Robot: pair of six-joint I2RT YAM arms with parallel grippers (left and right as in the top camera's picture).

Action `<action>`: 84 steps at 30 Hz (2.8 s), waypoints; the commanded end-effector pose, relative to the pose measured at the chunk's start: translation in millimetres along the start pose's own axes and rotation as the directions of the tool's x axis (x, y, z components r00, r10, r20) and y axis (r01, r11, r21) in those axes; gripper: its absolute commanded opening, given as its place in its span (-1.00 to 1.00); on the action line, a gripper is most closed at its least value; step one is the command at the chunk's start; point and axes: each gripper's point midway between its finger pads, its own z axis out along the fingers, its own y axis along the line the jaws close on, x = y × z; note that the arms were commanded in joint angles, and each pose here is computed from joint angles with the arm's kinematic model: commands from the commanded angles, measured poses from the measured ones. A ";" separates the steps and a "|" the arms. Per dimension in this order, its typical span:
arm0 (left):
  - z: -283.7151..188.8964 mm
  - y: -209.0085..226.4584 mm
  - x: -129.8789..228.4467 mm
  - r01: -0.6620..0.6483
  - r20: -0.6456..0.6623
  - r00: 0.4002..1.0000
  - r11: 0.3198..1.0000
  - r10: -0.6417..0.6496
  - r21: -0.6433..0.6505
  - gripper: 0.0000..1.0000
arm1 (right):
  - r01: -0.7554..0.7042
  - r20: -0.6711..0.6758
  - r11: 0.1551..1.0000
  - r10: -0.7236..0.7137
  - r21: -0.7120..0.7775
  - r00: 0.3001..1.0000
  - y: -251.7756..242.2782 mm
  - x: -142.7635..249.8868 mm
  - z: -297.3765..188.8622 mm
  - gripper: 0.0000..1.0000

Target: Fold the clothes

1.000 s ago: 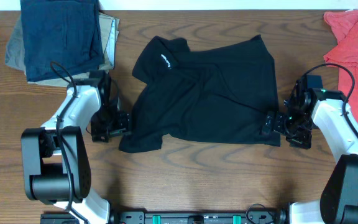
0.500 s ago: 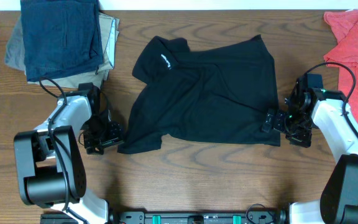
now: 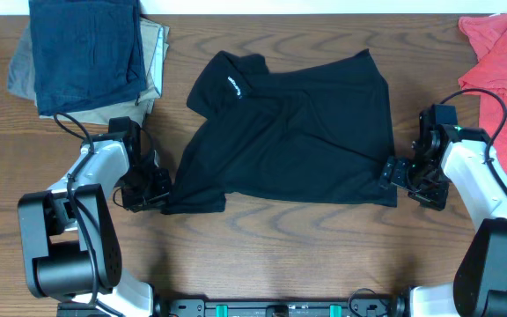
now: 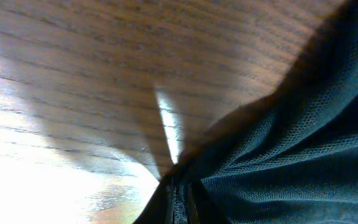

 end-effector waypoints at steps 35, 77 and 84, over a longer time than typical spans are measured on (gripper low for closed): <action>18.9 -2.1 12.3 0.101 -0.063 0.993 0.994 -0.099 0.031 -0.87 | -0.141 0.043 0.990 0.140 0.024 0.989 6.1 19.1 45.6 -0.10; 18.4 -5.6 14.5 0.103 -0.075 0.992 0.993 -0.099 0.050 -0.88 | -0.265 0.051 0.964 0.266 -0.022 0.963 5.1 25.2 66.0 -0.97; 12.6 -7.9 17.9 0.103 -0.079 0.992 0.993 -0.099 0.058 -0.88 | -0.320 0.010 0.947 0.320 -0.034 0.947 -1.5 21.6 56.2 -0.98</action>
